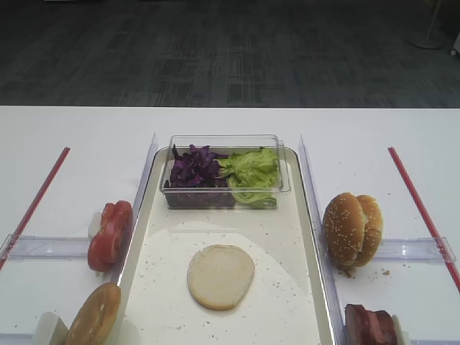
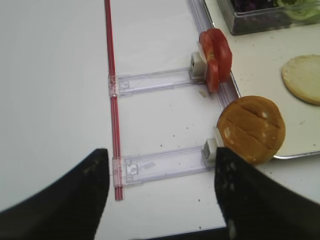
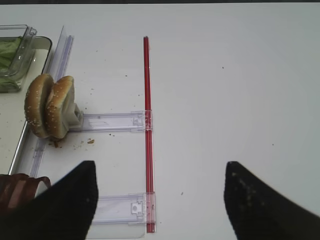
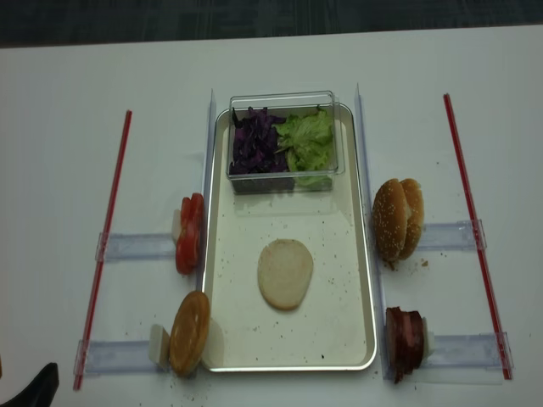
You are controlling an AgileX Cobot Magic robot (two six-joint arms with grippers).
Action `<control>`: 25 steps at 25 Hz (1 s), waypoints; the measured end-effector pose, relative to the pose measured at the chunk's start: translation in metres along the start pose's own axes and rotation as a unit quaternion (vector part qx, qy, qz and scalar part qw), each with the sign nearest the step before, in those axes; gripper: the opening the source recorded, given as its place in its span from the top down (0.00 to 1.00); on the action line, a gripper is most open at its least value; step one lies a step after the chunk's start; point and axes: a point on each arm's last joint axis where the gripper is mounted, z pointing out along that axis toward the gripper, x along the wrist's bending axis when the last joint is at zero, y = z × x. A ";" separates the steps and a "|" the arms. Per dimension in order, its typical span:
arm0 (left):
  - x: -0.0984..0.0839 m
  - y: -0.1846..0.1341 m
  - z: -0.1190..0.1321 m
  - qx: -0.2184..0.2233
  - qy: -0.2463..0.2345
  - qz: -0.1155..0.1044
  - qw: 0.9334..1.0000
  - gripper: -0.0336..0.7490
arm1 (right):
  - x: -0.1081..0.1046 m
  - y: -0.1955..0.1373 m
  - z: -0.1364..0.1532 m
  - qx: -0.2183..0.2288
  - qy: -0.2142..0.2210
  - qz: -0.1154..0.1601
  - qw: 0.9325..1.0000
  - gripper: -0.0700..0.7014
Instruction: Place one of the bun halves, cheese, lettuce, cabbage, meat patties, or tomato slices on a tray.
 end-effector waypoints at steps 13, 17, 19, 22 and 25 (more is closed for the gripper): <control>0.003 0.000 0.000 0.002 0.017 -0.031 0.999 0.42 | 0.000 0.000 0.000 0.000 0.000 0.000 1.000 0.20; 0.003 0.000 0.000 0.002 0.017 -0.032 0.999 0.42 | 0.000 0.000 0.000 0.000 0.000 0.000 1.000 0.20; 0.003 0.000 0.000 0.002 0.018 -0.031 0.999 0.42 | 0.000 0.000 0.000 0.000 0.000 0.000 1.000 0.20; 0.003 0.000 0.000 0.002 0.018 -0.031 0.999 0.42 | 0.000 0.000 0.000 0.000 0.000 0.000 1.000 0.20; 0.003 0.000 0.000 0.002 0.018 -0.031 0.999 0.42 | 0.000 0.000 0.000 0.000 0.000 0.000 1.000 0.20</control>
